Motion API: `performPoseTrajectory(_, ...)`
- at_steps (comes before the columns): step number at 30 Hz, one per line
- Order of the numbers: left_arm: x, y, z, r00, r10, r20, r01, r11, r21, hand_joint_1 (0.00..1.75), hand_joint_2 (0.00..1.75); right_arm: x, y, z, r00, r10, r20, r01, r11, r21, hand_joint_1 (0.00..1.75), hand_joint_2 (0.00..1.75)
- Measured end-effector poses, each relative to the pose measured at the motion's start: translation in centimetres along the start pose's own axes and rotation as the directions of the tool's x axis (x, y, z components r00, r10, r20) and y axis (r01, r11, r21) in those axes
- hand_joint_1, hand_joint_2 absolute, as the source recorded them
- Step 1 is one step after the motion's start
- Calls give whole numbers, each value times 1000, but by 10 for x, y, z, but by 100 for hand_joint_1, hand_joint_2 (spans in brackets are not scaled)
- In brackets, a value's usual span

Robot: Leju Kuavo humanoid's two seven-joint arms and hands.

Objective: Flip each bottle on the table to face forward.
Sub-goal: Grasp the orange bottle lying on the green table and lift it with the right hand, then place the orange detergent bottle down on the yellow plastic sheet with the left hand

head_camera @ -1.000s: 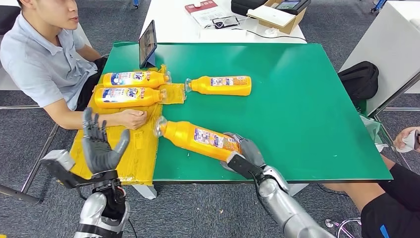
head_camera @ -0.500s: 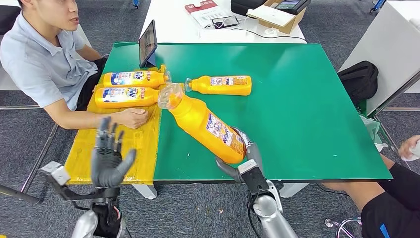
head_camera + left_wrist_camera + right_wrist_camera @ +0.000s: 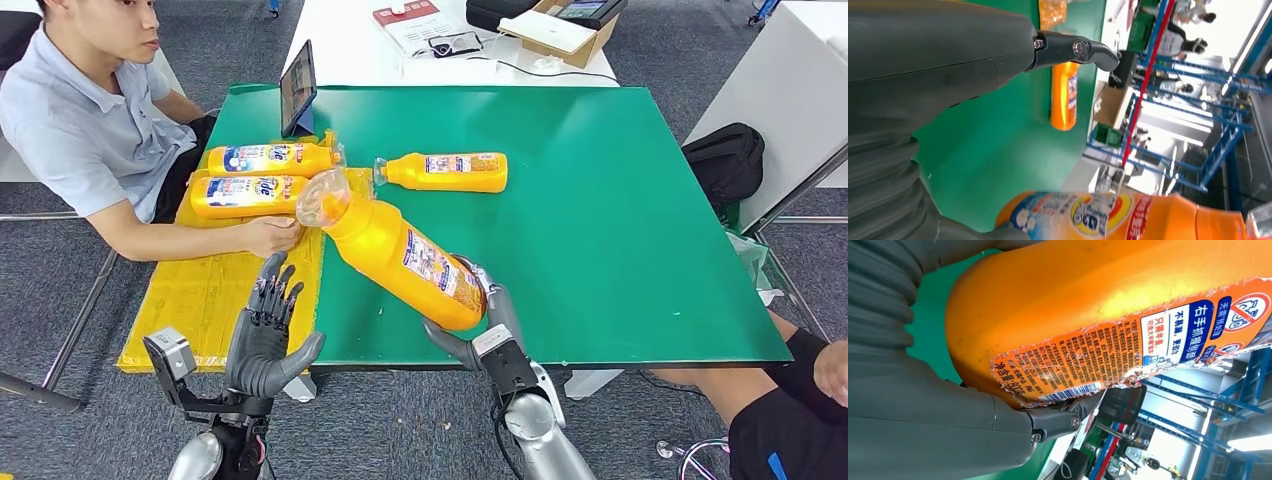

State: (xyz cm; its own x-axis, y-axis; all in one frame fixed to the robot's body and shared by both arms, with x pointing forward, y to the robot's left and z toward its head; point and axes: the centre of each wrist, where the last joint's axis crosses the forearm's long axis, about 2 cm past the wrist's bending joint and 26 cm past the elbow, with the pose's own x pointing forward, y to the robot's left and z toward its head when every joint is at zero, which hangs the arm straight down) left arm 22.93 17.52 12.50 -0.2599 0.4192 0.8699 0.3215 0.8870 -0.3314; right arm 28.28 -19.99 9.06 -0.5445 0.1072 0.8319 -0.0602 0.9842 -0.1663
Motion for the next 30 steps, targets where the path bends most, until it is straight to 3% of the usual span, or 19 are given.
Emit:
performPoseTrajectory(5, 0, -8, -4, 1000, 3, 22, 0, 993, -114, 0, 175, 4, 15, -3, 1000, -2, 21, 0, 997, 76, 175, 175)
performPoseTrajectory(15, 9, -26, -32, 993, 80, 88, -60, 976, -209, 0, 175, 16, 80, 6, 993, -112, 27, 99, 951, 293, 175, 175)
performPoseTrajectory(24, 9, -24, -29, 987, 146, 69, -128, 968, -217, 5, 175, 16, 95, 9, 990, -138, 3, 128, 931, 343, 175, 175)
performPoseTrajectory(25, 9, -24, -29, 986, 149, 69, -131, 967, -218, 36, 175, 16, 96, 9, 990, -139, 2, 129, 929, 346, 175, 175)
performPoseTrajectory(28, 9, -22, -28, 985, 162, 66, -143, 964, -225, 162, 175, 15, 97, 10, 990, -141, -1, 133, 927, 352, 175, 175)
performPoseTrajectory(29, 9, -22, -27, 984, 167, 64, -149, 962, -228, 175, 175, 15, 98, 10, 990, -141, -3, 133, 927, 351, 174, 175)
performPoseTrajectory(30, 9, -21, -27, 983, 173, 61, -154, 960, -232, 175, 175, 15, 98, 10, 990, -141, -4, 133, 927, 350, 164, 175)
